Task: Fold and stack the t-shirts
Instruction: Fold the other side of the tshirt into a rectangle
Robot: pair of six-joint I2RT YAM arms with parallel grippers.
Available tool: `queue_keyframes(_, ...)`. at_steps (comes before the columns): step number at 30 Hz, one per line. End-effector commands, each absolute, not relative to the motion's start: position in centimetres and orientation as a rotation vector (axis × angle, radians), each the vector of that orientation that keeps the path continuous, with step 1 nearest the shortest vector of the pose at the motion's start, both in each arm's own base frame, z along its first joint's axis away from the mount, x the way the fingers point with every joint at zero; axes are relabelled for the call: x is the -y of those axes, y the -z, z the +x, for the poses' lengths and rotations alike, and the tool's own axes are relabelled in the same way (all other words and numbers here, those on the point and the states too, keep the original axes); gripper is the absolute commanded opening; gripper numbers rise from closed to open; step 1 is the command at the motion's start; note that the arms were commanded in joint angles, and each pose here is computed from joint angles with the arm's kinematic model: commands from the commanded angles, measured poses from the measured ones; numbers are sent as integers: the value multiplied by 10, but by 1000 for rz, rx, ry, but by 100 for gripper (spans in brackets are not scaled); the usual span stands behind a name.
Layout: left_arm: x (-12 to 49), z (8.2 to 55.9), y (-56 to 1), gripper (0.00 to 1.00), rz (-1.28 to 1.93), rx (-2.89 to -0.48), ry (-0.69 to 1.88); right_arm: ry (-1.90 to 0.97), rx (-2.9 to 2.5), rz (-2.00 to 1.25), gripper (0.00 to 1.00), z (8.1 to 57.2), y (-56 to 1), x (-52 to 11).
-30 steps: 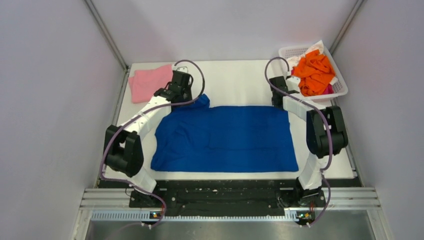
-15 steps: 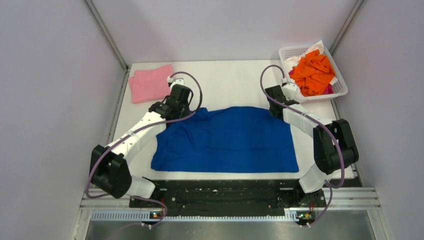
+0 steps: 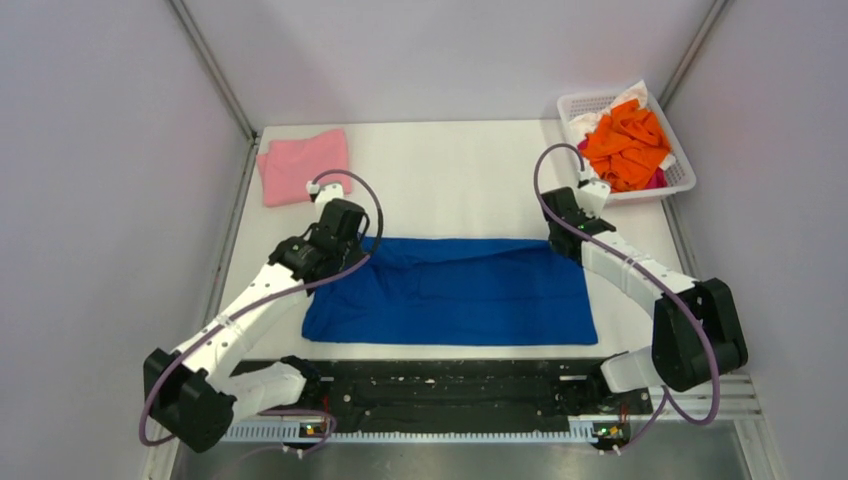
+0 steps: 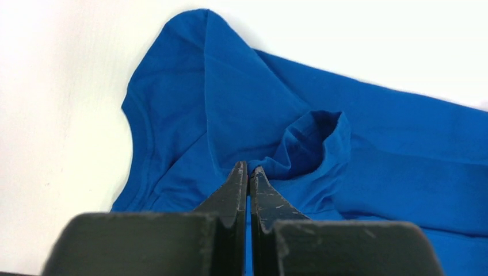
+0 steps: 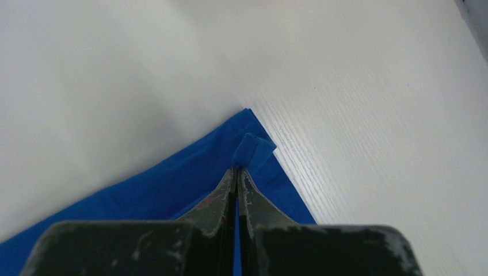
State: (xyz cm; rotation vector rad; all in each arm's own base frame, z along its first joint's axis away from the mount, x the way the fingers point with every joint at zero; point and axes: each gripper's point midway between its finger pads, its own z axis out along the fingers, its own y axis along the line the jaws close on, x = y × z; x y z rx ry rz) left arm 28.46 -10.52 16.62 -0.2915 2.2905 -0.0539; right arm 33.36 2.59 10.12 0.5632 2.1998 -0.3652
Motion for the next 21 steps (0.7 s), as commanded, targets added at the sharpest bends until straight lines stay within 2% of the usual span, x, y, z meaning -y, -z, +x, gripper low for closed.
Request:
queue_keyframes(1, 91, 264, -166, 0, -338, -2276, 31, 364, -2185, 581, 0, 325, -106, -25)
queue_keyframes(6, 76, 245, -165, 0, -387, -2278, 12, 354, -2186, 584, 0, 320, -105, -25)
queue_keyframes(12, 80, 228, -164, 0, -399, -2284, 105, 346, -2200, 585, 0, 314, -101, -28)
queue_keyframes(21, 96, 186, -117, 0, -498, -2422, 287, 362, -2228, 641, 0, 302, -77, -25)
